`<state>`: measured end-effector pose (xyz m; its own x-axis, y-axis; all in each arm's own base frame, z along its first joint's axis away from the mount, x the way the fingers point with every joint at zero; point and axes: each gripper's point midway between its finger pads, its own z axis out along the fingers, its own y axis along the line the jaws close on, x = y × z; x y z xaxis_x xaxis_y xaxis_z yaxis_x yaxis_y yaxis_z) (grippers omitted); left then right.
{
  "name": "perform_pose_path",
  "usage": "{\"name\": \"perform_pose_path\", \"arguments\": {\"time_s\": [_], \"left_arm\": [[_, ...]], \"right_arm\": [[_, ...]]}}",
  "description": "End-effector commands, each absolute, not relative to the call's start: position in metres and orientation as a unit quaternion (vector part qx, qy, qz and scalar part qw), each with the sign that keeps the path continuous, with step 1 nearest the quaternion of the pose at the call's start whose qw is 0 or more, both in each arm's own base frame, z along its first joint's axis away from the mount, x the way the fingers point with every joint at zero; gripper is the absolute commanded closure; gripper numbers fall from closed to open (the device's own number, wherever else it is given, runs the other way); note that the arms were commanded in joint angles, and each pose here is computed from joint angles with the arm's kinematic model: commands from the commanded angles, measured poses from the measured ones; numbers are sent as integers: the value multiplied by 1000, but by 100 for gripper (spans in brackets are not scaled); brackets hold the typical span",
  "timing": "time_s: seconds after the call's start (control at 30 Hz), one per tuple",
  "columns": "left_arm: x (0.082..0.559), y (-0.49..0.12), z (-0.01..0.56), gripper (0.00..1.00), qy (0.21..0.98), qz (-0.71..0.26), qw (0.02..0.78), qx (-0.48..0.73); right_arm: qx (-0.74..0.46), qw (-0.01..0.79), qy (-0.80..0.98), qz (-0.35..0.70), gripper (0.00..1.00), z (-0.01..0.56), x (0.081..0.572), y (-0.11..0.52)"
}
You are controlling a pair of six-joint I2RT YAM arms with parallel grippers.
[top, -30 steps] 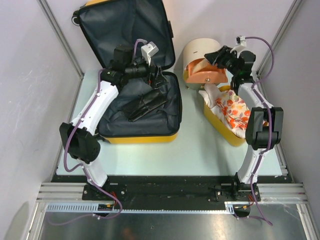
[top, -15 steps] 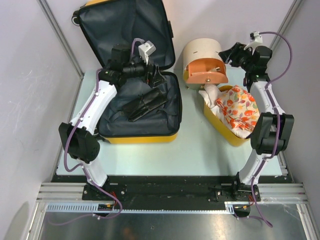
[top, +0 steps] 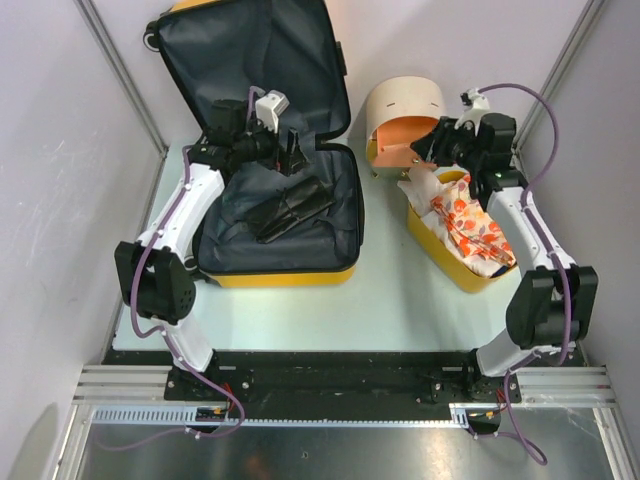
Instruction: Open, take out, and arrange the luggage
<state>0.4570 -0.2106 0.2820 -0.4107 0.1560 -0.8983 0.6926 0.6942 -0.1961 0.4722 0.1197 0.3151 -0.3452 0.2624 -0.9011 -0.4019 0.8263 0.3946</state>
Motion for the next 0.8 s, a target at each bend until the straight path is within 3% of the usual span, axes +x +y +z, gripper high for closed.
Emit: {"name": "perform_pose_path", "arguments": {"time_s": [0.0, 0.47, 0.63, 0.77], "left_arm": [[462, -188, 299, 0, 795, -242, 505, 235], [470, -164, 252, 0, 815, -177, 484, 265], [480, -167, 212, 1, 817, -172, 455, 310], [484, -162, 177, 3, 826, -152, 426, 336]], "right_arm": [[-33, 573, 775, 263, 56, 283, 500, 111], [-41, 653, 719, 236, 58, 267, 588, 113], [-41, 666, 702, 247, 52, 273, 608, 120], [-64, 655, 705, 264, 43, 283, 593, 125]]}}
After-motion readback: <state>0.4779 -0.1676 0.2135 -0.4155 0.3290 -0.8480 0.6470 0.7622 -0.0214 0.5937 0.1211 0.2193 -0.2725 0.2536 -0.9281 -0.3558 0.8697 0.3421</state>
